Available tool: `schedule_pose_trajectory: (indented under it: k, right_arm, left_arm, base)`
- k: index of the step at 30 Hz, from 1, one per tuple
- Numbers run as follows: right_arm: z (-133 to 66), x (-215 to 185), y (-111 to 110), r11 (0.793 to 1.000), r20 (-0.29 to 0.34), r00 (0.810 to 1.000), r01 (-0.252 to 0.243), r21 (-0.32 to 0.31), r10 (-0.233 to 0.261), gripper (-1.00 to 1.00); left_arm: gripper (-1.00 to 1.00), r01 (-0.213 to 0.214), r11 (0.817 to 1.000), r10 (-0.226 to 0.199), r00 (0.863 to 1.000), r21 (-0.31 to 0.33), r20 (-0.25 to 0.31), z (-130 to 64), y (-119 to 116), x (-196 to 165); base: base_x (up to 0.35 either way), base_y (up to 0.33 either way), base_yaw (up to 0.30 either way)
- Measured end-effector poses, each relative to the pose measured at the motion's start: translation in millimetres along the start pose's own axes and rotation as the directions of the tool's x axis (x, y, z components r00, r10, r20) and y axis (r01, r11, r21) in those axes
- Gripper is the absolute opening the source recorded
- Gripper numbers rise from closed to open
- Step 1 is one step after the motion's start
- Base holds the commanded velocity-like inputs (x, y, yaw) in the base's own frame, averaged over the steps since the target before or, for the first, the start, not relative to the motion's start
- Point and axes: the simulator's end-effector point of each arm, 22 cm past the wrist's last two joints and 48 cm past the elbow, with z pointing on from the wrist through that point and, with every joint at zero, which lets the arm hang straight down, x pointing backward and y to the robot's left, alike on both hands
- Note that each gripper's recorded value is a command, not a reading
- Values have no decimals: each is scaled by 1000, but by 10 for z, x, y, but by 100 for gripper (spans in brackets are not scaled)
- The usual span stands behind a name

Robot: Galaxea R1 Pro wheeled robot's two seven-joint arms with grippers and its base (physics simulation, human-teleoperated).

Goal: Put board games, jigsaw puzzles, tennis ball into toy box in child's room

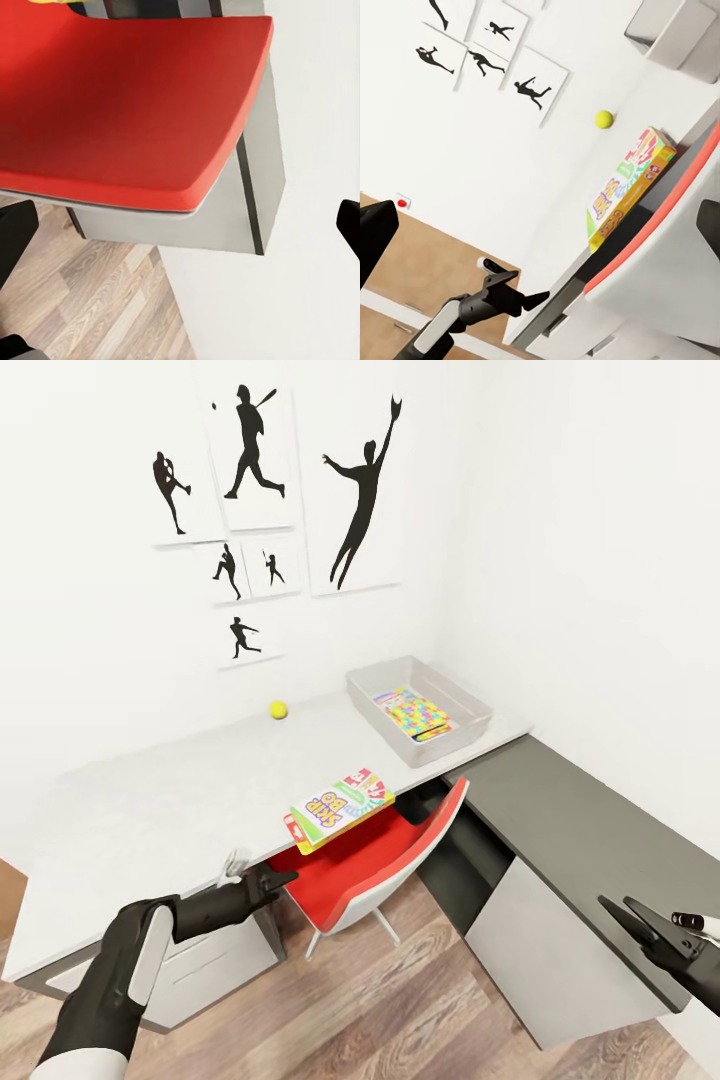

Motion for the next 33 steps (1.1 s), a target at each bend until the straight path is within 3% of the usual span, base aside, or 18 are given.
schedule_pose_trajectory:
  k: [9,14,18,33]
  right_arm:
    - [20,23,-72,1000,-1,1000,-1,0,1,100]
    - [31,39,-121,1000,-1,1000,-1,1,1,100]
    - [50,77,-198,1000,-2,1000,-6,16,6,100]
    - [125,238,-475,998,1,1000,-29,62,29,100]
  left_arm:
    - [100,18,1000,-18,1000,-25,12,104,93,7]
    - [100,30,1000,-29,992,-7,121,164,108,-154]
    - [100,36,999,-32,985,-21,168,243,157,-197]
    - [100,81,992,-63,982,-101,177,463,446,-120]
  base:
    - [0,0,0]
    - [0,0,0]
    - [0,0,0]
    - [0,0,0]
